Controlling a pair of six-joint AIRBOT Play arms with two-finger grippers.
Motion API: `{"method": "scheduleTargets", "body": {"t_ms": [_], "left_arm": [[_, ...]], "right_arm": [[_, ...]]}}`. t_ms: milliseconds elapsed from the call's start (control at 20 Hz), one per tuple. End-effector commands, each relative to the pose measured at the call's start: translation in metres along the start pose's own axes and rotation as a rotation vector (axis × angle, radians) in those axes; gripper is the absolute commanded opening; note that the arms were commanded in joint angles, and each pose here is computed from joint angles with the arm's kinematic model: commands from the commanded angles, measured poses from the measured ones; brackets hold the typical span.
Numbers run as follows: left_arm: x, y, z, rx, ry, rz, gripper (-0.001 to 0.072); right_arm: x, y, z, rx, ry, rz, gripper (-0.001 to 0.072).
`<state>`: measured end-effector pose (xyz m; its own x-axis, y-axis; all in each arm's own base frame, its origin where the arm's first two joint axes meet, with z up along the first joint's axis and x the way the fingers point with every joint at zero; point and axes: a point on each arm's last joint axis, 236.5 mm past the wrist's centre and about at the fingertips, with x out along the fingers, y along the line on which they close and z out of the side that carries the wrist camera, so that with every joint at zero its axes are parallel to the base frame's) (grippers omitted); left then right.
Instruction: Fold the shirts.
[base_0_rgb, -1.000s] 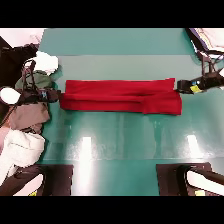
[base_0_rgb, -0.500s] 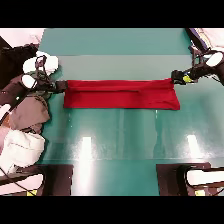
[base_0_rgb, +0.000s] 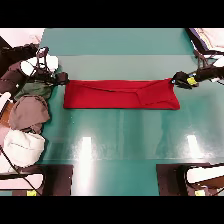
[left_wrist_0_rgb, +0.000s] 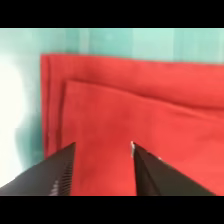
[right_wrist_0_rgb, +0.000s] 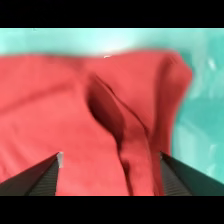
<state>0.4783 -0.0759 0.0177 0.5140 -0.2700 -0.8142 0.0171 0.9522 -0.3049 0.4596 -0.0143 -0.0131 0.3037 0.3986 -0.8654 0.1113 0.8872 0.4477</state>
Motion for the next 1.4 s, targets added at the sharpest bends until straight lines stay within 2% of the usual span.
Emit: {"method": "scheduleTargets", "body": {"t_ms": [0,50,300,600,650,700,800,850,900,950,1000,1150,1350], "left_arm": [[-0.008,-0.008,-0.019,0.016,0.108,-0.020,0.0068],[-0.009,-0.009,-0.023,0.014,0.126,-0.024,0.0034],[-0.012,-0.015,-0.041,0.000,0.205,-0.048,0.0034],[-0.013,-0.024,-0.045,-0.016,0.220,-0.081,0.0034],[-0.013,-0.025,-0.045,-0.020,0.221,-0.086,0.0034],[-0.013,-0.026,-0.045,-0.022,0.223,-0.090,0.0034],[-0.013,-0.027,-0.047,-0.023,0.229,-0.093,0.0034],[-0.014,-0.027,-0.048,-0.023,0.233,-0.094,0.0034],[-0.014,-0.028,-0.050,-0.023,0.243,-0.095,0.0030],[-0.014,-0.031,-0.053,-0.012,0.251,-0.097,0.0026],[-0.013,-0.037,-0.055,0.001,0.256,-0.103,0.0026],[-0.002,-0.072,-0.056,0.091,0.226,-0.138,0.0025],[0.028,-0.143,-0.053,0.146,0.146,-0.239,0.0025]], "right_arm": [[-0.006,-0.012,-0.025,0.058,0.113,0.146,0.0709],[-0.004,-0.021,-0.026,0.084,0.119,0.155,0.0708],[0.021,-0.044,-0.032,0.103,0.160,0.180,0.0701],[0.059,-0.025,-0.041,0.014,0.262,0.214,0.0697],[0.062,-0.018,-0.040,-0.005,0.271,0.216,0.0666],[0.066,-0.011,-0.041,-0.025,0.284,0.219,0.0588],[0.071,-0.002,-0.042,-0.056,0.298,0.213,0.0415],[0.072,0.001,-0.042,-0.062,0.297,0.214,0.0310],[0.072,0.002,-0.042,-0.064,0.296,0.213,0.0175],[0.072,0.002,-0.042,-0.068,0.296,0.215,0.0080],[0.070,0.003,-0.043,-0.087,0.301,0.221,0.0015],[0.053,0.014,-0.037,-0.121,0.266,0.224,0.0013],[-0.005,0.066,-0.005,-0.201,0.084,0.274,0.0012]]}}
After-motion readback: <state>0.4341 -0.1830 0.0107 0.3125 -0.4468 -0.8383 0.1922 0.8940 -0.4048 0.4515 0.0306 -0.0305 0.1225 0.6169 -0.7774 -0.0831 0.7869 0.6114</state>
